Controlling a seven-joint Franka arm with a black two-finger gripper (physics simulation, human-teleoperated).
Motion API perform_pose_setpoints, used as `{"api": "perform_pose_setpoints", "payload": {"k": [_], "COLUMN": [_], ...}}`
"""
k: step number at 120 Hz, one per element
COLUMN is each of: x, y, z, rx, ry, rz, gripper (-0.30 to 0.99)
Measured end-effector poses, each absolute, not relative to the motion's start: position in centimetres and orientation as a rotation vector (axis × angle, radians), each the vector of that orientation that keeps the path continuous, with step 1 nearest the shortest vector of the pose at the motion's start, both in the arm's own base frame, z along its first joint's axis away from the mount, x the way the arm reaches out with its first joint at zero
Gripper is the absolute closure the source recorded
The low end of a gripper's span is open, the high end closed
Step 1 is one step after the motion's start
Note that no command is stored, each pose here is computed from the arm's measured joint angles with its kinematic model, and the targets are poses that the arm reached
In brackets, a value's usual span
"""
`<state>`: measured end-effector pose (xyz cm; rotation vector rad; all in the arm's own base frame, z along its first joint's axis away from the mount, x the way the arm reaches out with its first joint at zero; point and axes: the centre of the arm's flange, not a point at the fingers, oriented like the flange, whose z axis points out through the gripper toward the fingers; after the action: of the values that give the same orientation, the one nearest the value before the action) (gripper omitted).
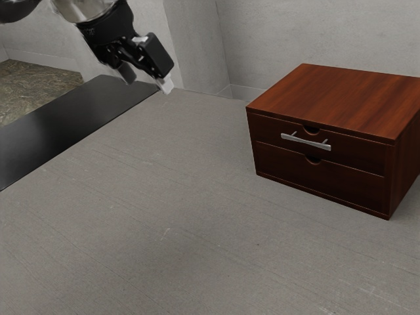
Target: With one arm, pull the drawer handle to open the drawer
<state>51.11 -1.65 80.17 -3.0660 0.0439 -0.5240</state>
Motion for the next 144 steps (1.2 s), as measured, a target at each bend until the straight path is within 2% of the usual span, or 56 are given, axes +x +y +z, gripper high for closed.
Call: {"api": "perform_pose_setpoints", "payload": {"k": [30, 47, 65, 74, 94, 122, 144], "x": [54.7, 56.1, 56.9, 57.1, 57.2, 56.6, 55.6], "y": [-7.3, -2.1, 1.5, -0.5, -6.1, -14.0, -20.0], "z": [73.9, 72.3, 72.3, 72.3, 68.6, 69.4, 68.6], "rx": [-3.114, -3.105, -3.069, -3.027, -2.862, -2.56, -2.344], "ry": [0.18, 0.089, 0.249, 0.462, 0.915, 1.384, 1.652], "rz": [-0.316, -0.287, -0.363, -0.396, -0.404, -0.542, -0.544], "gripper": [0.0, 0.0, 0.0, 0.0, 0.0, 0.0, 0.0]}}
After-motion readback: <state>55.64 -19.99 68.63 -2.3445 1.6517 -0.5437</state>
